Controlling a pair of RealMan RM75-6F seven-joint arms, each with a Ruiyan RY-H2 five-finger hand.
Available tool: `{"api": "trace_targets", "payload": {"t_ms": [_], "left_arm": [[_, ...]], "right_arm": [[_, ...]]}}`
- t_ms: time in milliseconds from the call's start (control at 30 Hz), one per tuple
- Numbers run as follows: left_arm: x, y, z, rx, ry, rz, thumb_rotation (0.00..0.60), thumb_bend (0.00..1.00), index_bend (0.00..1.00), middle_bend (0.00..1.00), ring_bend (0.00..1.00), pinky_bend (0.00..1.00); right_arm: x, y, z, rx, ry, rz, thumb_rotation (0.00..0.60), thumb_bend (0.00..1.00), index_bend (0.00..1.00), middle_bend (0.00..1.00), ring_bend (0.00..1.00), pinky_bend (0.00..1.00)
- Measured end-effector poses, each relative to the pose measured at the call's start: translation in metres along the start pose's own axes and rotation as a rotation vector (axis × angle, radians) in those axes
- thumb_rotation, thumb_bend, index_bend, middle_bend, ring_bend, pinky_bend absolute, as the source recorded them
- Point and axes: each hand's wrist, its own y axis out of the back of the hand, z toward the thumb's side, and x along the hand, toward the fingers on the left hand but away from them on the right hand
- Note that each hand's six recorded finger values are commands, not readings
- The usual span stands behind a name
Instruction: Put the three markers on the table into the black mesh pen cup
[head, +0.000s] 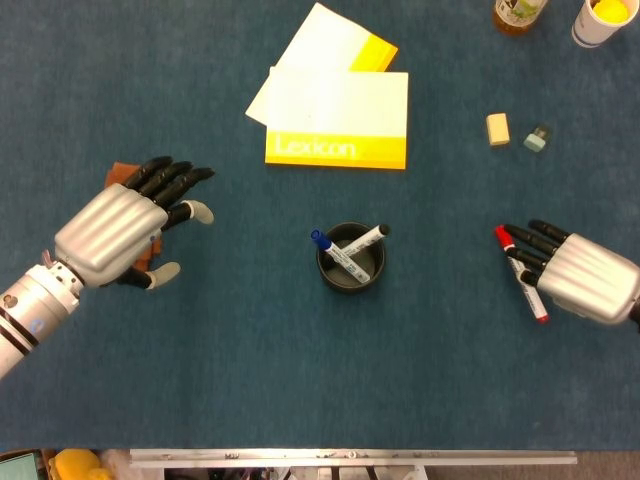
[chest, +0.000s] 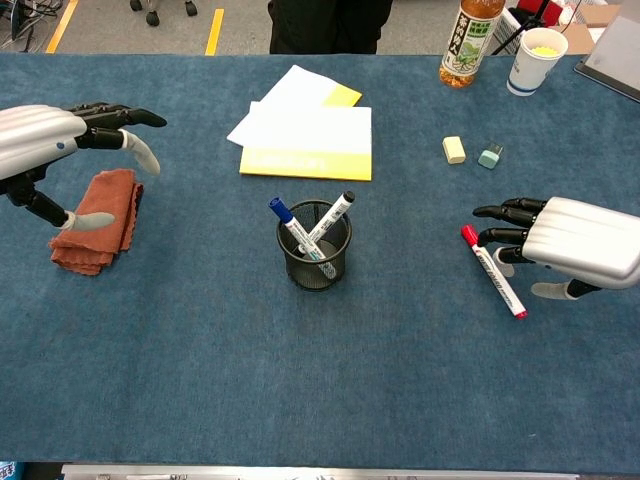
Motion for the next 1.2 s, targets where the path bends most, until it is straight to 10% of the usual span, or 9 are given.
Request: {"api": "trace_targets", "payload": {"t_ms": [1200], "left_arm": [[-0.003,0.001,-0.006,-0.011,0.013,-0.003,0.600,0.25,0.30,0.04,0.00,0.00]], "right_arm": [[-0.023,-0.022,0.012,0.089,0.056,-0.013,0.600,0.22,0.55,0.28,0.07,0.19]]}}
